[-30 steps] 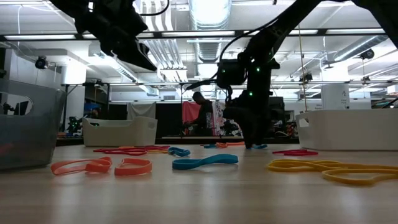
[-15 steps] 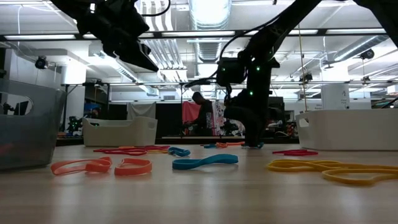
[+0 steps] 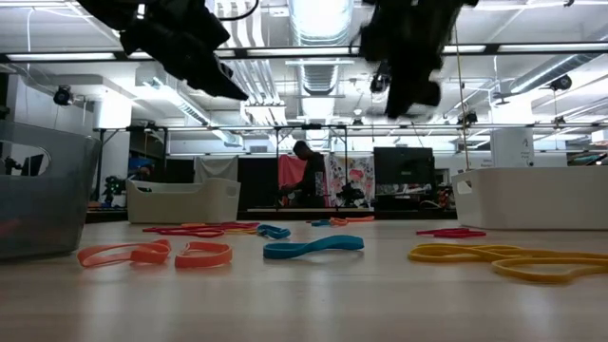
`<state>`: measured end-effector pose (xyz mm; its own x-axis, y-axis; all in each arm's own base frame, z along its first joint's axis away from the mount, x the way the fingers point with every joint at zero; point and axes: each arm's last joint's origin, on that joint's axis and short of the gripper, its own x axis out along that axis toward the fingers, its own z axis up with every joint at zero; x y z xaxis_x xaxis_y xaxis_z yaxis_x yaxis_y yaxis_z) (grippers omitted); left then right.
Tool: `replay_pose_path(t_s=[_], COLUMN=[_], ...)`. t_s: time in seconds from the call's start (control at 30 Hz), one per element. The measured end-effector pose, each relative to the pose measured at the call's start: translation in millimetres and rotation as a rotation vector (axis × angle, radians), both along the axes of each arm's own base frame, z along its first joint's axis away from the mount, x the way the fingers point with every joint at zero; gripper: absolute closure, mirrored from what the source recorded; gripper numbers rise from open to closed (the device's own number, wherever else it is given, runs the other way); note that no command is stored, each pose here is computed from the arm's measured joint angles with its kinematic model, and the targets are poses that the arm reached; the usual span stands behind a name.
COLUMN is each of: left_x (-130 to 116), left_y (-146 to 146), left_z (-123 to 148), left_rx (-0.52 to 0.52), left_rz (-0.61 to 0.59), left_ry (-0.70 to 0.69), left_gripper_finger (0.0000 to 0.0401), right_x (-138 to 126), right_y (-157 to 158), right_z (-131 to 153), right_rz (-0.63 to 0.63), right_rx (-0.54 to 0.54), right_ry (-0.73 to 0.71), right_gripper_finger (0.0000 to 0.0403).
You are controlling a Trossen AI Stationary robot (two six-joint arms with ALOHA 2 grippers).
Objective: Sort rubber bands into baskets
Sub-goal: Put the blue rubber band into the transparent bin, then put the yellow rubber band into the gray bin
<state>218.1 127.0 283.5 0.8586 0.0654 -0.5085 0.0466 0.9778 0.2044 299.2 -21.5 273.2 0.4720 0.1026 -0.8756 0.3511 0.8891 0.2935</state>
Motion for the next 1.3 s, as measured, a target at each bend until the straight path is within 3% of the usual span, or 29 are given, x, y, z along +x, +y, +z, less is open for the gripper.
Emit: replay_pose_path(t_s=[0.13,0.3,0.47,0.67,0.9,1.17,1.3], left_x=[3,6,10,18,26,30,34], left_y=[1,-1,-7,-24,-42,-57,-71], left_z=[5,9,9,10,10,10,9], left_rx=[-0.001,0.020,0.007,-0.017,-0.032,-0.092,-0.101], left_rz=[-0.017,-0.028,-0.048,-0.110,-0.180,-0.208,-0.261], left_ry=[-0.061,-0.100,-0.105,-0.111,-0.116,-0.110,-0.105], left_gripper_finger=[0.0362,0.0362,0.0362,0.0362,0.0362,0.0362,0.0362], right_x=[-17,-45,-77,-100,-104,-107,-101], right_y=[48,97,125,143,149,148,147], right_z=[17,19,15,7,3,-4,-5], right_rz=[0.083,0.079,-0.139,-0.354,-0.431,-0.401,-0.331], right_rx=[0.141,0.239,0.273,0.194,0.143,0.110,0.009], right_ry=[0.006,0.183,0.458,0.672,0.674,0.685,0.533], right_gripper_finger=[0.0394,0.0394,0.0394,0.0392,0.0350,0.0290,0.0272])
